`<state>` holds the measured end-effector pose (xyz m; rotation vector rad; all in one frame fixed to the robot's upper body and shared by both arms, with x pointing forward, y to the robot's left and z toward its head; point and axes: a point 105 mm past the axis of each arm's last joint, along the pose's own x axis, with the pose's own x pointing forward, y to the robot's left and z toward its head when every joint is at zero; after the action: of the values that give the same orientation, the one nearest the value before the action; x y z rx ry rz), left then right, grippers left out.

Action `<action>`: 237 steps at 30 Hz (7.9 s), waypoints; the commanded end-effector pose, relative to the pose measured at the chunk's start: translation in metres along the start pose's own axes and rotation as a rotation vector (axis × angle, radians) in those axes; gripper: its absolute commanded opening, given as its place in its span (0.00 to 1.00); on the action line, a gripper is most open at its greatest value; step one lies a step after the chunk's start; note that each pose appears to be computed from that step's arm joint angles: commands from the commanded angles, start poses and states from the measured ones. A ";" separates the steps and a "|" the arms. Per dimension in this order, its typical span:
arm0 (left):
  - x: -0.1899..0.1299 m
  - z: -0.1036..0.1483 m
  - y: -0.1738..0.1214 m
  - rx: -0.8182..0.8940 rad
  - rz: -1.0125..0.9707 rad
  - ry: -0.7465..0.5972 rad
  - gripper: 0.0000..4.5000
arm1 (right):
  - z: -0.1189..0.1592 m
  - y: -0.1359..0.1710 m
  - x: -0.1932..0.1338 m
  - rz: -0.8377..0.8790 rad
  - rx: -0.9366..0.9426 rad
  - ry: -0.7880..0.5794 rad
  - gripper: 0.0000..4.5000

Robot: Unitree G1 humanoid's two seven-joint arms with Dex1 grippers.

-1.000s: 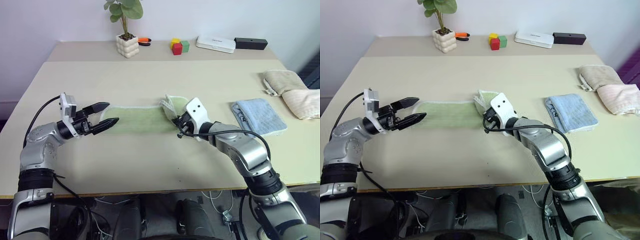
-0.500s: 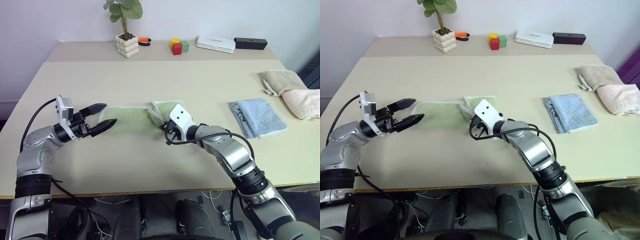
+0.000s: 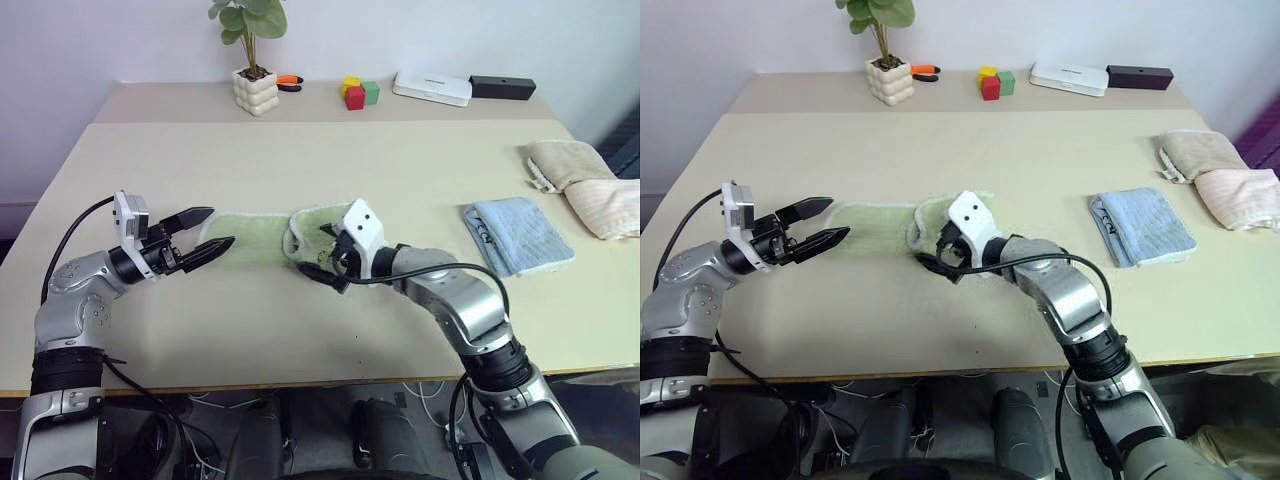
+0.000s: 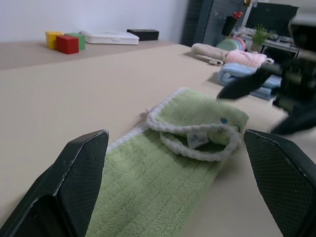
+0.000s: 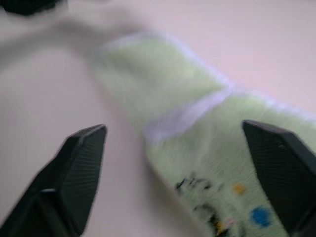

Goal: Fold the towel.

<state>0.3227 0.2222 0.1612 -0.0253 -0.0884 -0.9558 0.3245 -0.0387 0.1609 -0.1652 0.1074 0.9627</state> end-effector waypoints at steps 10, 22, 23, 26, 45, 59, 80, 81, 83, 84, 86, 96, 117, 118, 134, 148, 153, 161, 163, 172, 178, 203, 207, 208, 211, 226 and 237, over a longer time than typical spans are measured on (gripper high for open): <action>0.007 0.010 -0.004 0.036 -0.023 -0.029 1.00 | 0.003 -0.045 0.010 -0.264 0.108 -0.156 0.24; 0.005 0.008 -0.007 0.030 -0.013 -0.019 1.00 | -0.063 -0.050 0.024 -0.373 0.044 0.038 0.01; 0.005 0.008 -0.007 0.030 -0.012 -0.018 1.00 | -0.063 -0.049 0.024 -0.367 0.041 0.046 0.01; 0.006 0.007 -0.008 0.025 -0.016 -0.018 1.00 | -0.058 -0.041 0.027 -0.306 0.072 0.025 0.01; -0.021 0.017 -0.038 -0.559 0.262 -0.069 1.00 | 0.022 -0.035 -0.016 -0.036 -0.084 -0.180 0.99; -0.044 -0.048 -0.045 -1.103 0.690 -0.301 1.00 | 0.034 -0.039 -0.061 0.101 -0.228 -0.141 0.99; -0.003 -0.065 -0.003 -1.347 0.777 -0.314 0.01 | 0.033 -0.040 -0.054 0.035 -0.222 -0.141 1.00; -0.001 -0.064 -0.003 -1.341 0.777 -0.306 0.01 | 0.032 -0.040 -0.054 0.029 -0.224 -0.139 1.00; 0.003 -0.059 -0.004 -1.325 0.744 -0.313 0.01 | 0.033 -0.041 -0.055 0.022 -0.225 -0.137 1.00; 0.004 -0.058 -0.005 -1.317 0.733 -0.313 0.01 | 0.032 -0.042 -0.056 0.018 -0.224 -0.136 1.00; 0.009 -0.046 -0.007 -1.295 0.691 -0.332 0.01 | 0.028 -0.050 -0.061 -0.012 -0.223 -0.117 1.00; 0.061 0.016 -0.041 -0.850 0.343 -0.237 0.01 | 0.014 -0.067 -0.113 -0.023 -0.241 -0.053 1.00; 0.216 -0.025 -0.134 -0.439 -0.325 0.099 0.01 | 0.022 -0.083 -0.150 -0.204 -0.257 -0.057 1.00; 0.217 -0.029 -0.136 -0.441 -0.336 0.113 0.01 | 0.022 -0.083 -0.152 -0.211 -0.255 -0.055 1.00; 0.209 -0.032 -0.146 -0.398 -0.394 0.115 0.99 | 0.022 -0.083 -0.147 -0.243 -0.239 -0.068 1.00; 0.176 0.042 -0.077 -0.430 -0.112 -0.269 0.81 | 0.048 -0.120 -0.116 -0.443 -0.114 -0.302 0.80; 0.176 0.022 -0.058 -0.390 0.054 -0.227 0.25 | 0.037 -0.098 -0.083 -0.444 -0.034 -0.338 0.25; 0.196 -0.007 -0.059 -0.362 0.167 -0.153 0.00 | 0.016 -0.079 -0.033 -0.571 0.085 -0.313 0.00; 0.201 -0.018 -0.062 -0.356 0.167 -0.098 0.00 | -0.002 -0.074 -0.021 -0.578 0.058 -0.229 0.00; 0.190 -0.070 -0.048 -0.356 0.278 0.110 0.00 | -0.070 -0.081 -0.024 -0.685 0.104 0.000 0.00; 0.184 -0.069 -0.038 -0.360 0.313 0.096 0.00 | -0.078 -0.091 -0.033 -0.740 0.063 0.044 0.00; 0.124 0.013 -0.018 -0.478 0.212 -0.116 0.99 | -0.020 -0.152 -0.089 -0.818 -0.165 -0.035 1.00; 0.099 -0.005 -0.005 -0.603 0.248 -0.057 0.99 | -0.002 -0.145 -0.085 -0.702 -0.132 -0.106 1.00; 0.093 -0.009 -0.004 -0.646 0.251 -0.045 0.99 | 0.003 -0.140 -0.082 -0.660 -0.118 -0.132 1.00; 0.085 -0.028 -0.017 -0.742 0.195 0.083 0.99 | 0.010 -0.120 -0.075 -0.525 -0.192 -0.122 1.00; 0.113 -0.061 -0.065 -1.039 0.002 0.274 0.99 | 0.024 -0.081 -0.106 -0.185 -0.183 -0.127 1.00; 0.151 -0.076 -0.073 -1.255 0.015 0.278 0.81 | 0.035 -0.078 -0.109 -0.191 -0.206 -0.143 1.00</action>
<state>0.3553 0.0589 0.1045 -1.0120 0.7327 -0.8768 0.3342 -0.1650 0.1995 -0.2630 -0.0659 0.7783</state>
